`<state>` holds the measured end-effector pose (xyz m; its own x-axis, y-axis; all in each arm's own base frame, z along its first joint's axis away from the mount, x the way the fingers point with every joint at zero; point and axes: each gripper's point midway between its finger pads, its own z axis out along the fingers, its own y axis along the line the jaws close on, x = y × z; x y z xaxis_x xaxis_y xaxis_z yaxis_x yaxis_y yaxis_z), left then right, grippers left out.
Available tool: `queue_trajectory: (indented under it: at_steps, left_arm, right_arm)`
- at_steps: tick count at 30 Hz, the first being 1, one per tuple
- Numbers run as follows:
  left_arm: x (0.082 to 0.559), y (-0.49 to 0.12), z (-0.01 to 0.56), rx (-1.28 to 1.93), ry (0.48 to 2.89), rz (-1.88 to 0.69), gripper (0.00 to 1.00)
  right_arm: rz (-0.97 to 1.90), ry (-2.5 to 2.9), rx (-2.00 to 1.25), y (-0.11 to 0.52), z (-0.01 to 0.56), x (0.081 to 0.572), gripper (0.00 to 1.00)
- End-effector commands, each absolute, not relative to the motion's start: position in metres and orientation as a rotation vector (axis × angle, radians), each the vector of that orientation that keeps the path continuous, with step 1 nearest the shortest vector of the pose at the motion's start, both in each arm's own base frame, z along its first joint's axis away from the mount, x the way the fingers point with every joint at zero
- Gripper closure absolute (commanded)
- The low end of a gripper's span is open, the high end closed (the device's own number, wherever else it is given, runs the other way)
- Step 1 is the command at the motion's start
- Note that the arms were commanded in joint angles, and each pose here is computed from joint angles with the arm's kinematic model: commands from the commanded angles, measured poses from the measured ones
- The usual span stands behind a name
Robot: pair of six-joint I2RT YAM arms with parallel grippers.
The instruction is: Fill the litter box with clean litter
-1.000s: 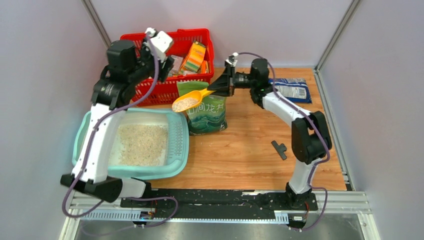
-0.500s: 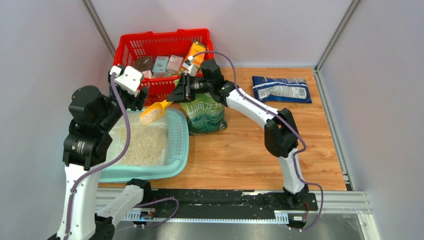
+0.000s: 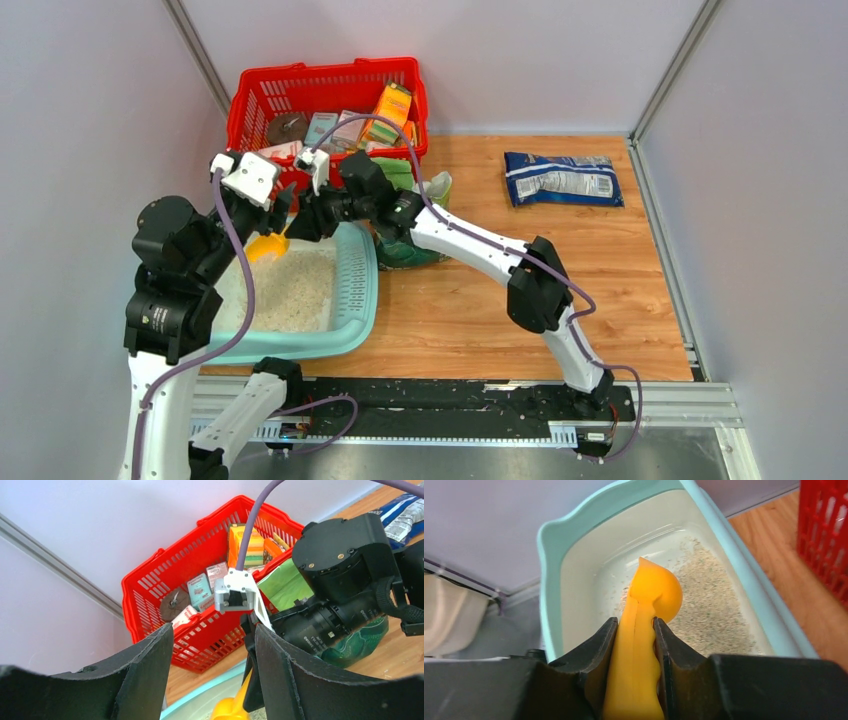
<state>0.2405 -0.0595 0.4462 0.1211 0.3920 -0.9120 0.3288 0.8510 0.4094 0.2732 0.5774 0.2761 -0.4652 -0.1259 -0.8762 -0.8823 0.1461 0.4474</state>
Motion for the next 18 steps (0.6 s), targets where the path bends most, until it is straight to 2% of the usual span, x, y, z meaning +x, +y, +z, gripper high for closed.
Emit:
queue_trajectory:
  at_steps: [1,7,11,16,18]
  left_arm:
    - [0.24,-0.066,0.463,0.6,1.418,0.01,0.31]
    - [0.249,-0.077,0.479,0.612,1.38,-0.037,0.31]
    - [0.254,-0.087,0.486,0.628,1.355,-0.083,0.31]
    - [0.26,-0.1,0.5,0.622,1.318,-0.163,0.31]
    - [0.263,-0.104,0.502,0.629,1.313,-0.187,0.31]
  right_arm:
    - [1.104,1.524,-1.013,0.553,0.304,0.323,1.0]
    - [1.025,1.443,-1.091,0.524,0.325,0.315,1.0]
    - [1.059,1.421,-1.052,0.492,0.361,0.306,1.0]
    - [1.13,1.369,-0.907,0.432,0.444,0.302,1.0]
    - [1.126,1.372,-0.828,0.401,0.469,0.318,1.0]
